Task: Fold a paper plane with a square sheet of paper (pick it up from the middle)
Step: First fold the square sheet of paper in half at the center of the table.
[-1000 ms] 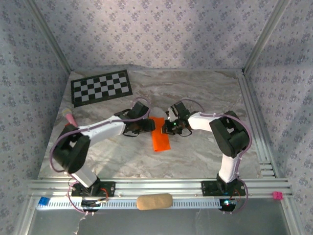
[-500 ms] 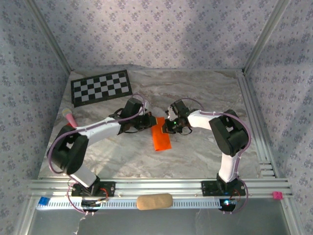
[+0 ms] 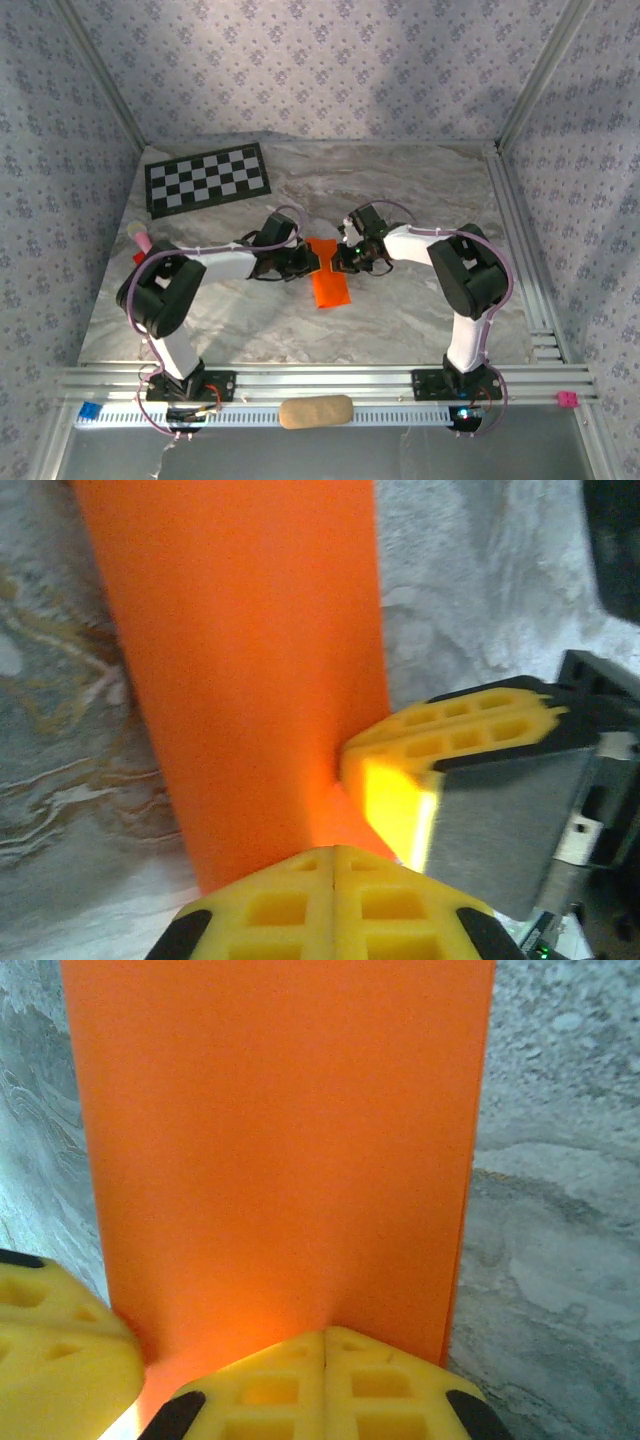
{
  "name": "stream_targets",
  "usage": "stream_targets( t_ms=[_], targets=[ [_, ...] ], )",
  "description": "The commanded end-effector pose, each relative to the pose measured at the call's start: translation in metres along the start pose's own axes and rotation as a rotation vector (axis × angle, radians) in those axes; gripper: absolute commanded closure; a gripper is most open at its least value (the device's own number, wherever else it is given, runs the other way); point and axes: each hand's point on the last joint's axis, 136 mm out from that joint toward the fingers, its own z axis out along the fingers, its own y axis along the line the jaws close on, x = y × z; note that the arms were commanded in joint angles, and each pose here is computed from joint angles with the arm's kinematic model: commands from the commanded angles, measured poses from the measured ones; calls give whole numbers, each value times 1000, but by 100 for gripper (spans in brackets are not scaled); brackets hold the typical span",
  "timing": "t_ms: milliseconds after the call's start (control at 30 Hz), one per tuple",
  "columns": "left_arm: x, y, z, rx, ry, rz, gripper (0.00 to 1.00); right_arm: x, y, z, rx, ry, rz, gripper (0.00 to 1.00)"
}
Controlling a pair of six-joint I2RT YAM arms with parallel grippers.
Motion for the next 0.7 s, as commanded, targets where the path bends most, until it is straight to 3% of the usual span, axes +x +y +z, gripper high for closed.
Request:
stream_targets(
  t_ms=[0, 233, 400, 667],
  targets=[
    [4, 14, 5, -33, 3, 19, 100, 37, -44, 12, 147, 105, 79, 100],
    [17, 57, 8, -190, 25, 57, 100, 39, -43, 14, 148, 110, 82, 100],
    [21, 69, 9, -224, 29, 60, 100, 41, -45, 15, 156, 106, 88, 100],
    [3, 3, -17, -111, -23, 89, 100, 41, -45, 13, 160, 98, 90, 100]
  ],
)
